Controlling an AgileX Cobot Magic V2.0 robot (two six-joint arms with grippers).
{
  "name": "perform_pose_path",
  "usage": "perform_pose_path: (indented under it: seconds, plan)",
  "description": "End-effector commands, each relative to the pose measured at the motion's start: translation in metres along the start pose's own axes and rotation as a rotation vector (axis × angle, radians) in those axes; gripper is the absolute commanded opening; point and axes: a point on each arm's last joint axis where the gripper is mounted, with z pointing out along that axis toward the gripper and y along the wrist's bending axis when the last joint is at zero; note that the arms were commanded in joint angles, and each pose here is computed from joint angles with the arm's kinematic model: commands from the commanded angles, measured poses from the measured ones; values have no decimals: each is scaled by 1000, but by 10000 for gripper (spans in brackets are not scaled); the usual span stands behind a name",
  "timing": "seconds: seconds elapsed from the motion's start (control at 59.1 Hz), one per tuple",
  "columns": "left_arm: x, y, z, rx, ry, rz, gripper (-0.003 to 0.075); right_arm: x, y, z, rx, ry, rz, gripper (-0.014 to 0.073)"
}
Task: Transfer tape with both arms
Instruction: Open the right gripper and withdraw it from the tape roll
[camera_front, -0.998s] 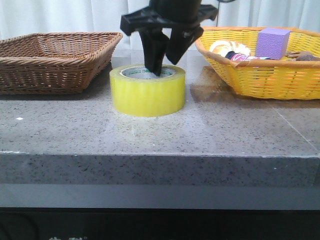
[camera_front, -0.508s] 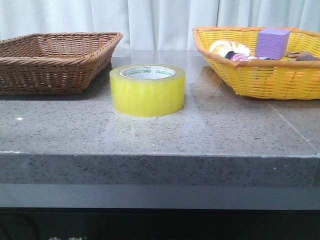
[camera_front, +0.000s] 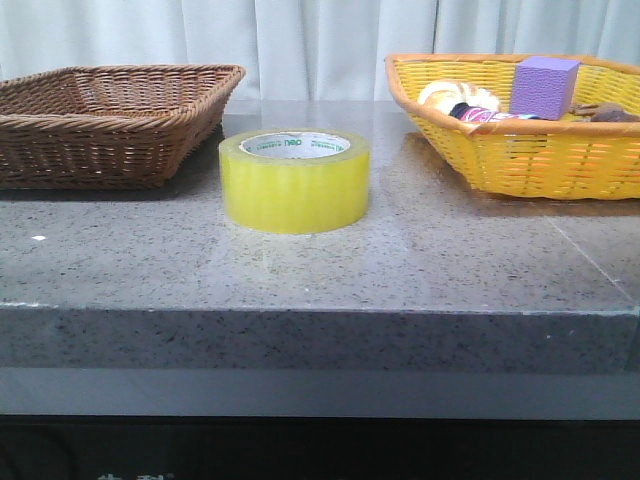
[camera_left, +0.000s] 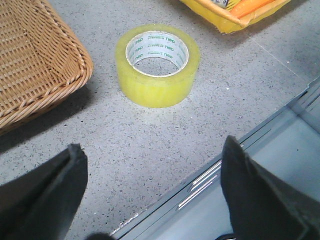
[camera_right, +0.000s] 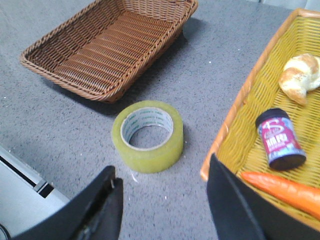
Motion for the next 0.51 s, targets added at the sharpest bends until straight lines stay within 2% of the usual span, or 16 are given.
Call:
perform_pose_path:
  seconds: [0.0,0.152,0.355,0.491]
  plan:
    - [-15,-2,-7,8,-98,-7,546,3,0,-20,-3,-130,-5,414]
    - [-15,-2,-8,7,-107,-8,546,25,-2,-31,9,-136,-20,414]
    - [-20,-2,-9,5,-123,-4,546,30,-3,-32,18,-129,-31,414]
    - [-31,-4,-11,31,-16,53,546,30,-4,-31,18,-124,-31,414]
